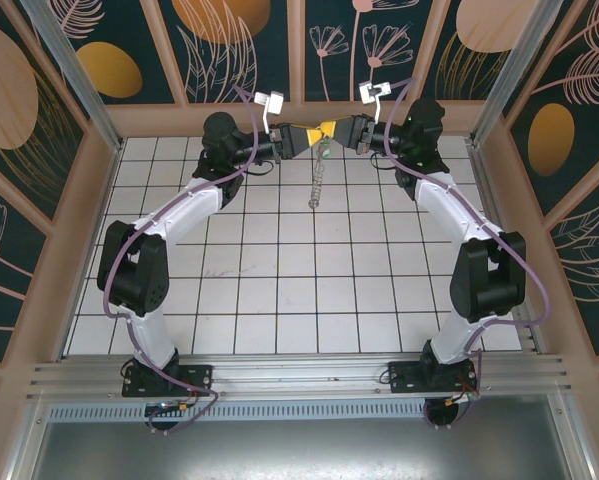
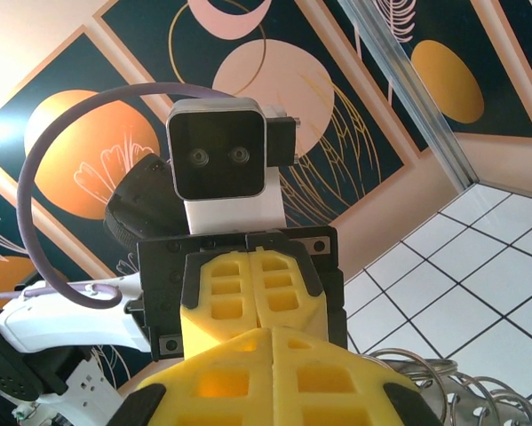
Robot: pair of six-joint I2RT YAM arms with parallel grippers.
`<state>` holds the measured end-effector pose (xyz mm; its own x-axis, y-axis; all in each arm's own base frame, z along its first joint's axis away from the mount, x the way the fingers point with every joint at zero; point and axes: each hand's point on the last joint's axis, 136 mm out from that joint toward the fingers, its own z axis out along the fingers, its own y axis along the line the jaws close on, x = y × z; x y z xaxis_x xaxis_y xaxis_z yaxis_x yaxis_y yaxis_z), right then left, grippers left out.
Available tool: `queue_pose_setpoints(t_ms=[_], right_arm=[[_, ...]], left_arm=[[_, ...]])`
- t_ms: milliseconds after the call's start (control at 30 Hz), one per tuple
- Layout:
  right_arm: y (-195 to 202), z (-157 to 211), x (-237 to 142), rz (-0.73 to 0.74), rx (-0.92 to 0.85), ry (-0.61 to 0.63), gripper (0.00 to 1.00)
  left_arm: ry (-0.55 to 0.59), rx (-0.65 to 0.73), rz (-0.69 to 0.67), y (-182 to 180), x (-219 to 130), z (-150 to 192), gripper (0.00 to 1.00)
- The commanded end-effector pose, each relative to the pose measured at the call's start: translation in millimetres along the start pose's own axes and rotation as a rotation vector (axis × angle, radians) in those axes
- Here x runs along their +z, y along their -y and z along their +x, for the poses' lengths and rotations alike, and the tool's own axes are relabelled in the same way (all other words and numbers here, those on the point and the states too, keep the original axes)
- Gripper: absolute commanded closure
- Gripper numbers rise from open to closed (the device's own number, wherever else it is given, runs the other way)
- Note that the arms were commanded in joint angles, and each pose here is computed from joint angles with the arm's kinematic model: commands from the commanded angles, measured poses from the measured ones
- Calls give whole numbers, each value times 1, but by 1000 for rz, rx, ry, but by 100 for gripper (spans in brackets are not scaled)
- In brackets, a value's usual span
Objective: Put the keys on the keyring
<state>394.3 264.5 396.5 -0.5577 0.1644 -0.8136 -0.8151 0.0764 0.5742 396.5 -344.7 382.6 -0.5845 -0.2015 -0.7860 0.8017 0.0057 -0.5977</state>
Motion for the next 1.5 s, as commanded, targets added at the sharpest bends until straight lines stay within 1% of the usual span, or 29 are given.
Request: queue_pose_setpoints(t_ms=[0, 33, 67, 167, 300, 433, 600, 767, 900, 1233, 1467], right_arm=[[-8, -15, -8, 18, -55, 54, 75], [-10, -20, -14, 35, -63, 76, 67], [-12, -23, -20, 49, -70, 95, 61], [-16, -27, -38, 103, -87, 143, 56], [-12, -15, -51, 194, -119, 169, 54], [-5, 8, -59, 258, -162, 148, 52], [-3, 33, -56, 281, -210, 92, 48], [-15, 50, -43, 269, -287, 45, 47], [-19, 53, -36, 263, -319, 35, 47], [-10, 48, -30, 281, -325, 39, 46], [-12, 45, -26, 259, -327, 41, 46]], left_arm=[[8, 71, 75, 24, 9, -5, 100], [8, 73, 78, 25, 9, -5, 100], [8, 74, 79, 26, 9, -6, 100], [8, 80, 88, 30, 8, -8, 100], [0, 87, 103, 35, 9, -9, 100], [-9, 96, 115, 41, 8, -10, 100], [-23, 100, 131, 46, 8, -11, 100], [-28, 102, 135, 50, 7, -10, 100], [-32, 106, 142, 53, 8, -9, 100], [-39, 111, 150, 56, 12, -8, 100], [-41, 112, 153, 57, 13, -7, 100]])
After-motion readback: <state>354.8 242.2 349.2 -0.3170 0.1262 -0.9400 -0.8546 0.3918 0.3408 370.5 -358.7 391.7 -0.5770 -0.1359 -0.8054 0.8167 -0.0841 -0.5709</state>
